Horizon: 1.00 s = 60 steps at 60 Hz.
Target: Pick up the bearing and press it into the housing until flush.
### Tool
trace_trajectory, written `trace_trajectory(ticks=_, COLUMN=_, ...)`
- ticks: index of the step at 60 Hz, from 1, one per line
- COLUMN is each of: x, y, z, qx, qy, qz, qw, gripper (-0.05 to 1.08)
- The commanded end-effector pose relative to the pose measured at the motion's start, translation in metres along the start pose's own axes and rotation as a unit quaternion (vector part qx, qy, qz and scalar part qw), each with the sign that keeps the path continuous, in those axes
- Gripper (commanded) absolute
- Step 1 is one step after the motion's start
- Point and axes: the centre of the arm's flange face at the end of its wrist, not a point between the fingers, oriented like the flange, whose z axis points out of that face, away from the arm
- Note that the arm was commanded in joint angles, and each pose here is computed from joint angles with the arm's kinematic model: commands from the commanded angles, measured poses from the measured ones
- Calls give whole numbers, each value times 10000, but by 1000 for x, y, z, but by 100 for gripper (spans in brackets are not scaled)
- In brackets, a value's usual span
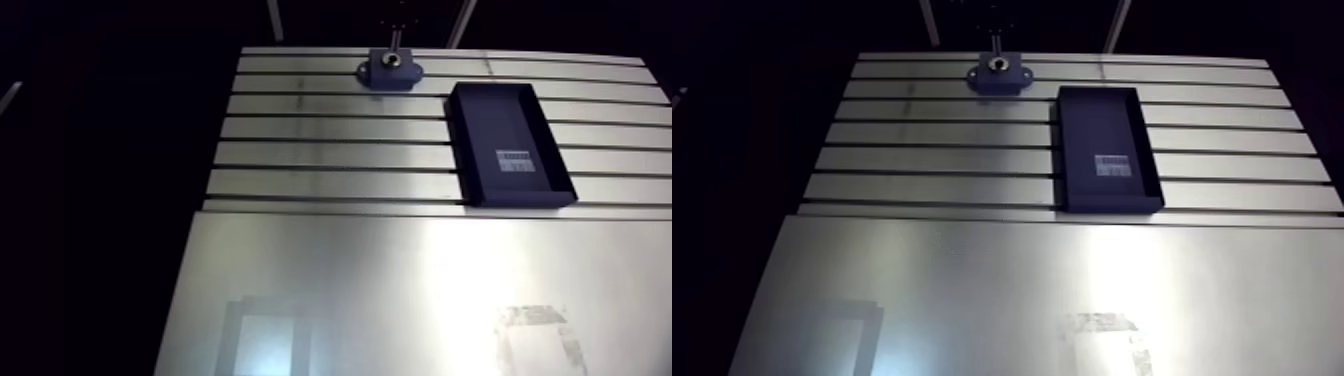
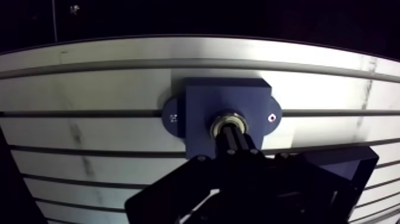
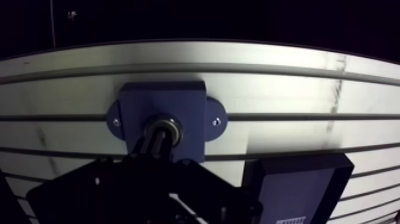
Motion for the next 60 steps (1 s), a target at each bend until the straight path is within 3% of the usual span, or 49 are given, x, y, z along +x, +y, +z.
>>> trace_trajectory(ticks=1, x=1, y=0, z=6, qx=-4, qy=6, qz=-1, qw=10000, gripper=108)
trace_trajectory(ticks=60, x=-2, y=1, z=17, qx=-9, qy=-95, qz=-26, qw=10000, gripper=108)
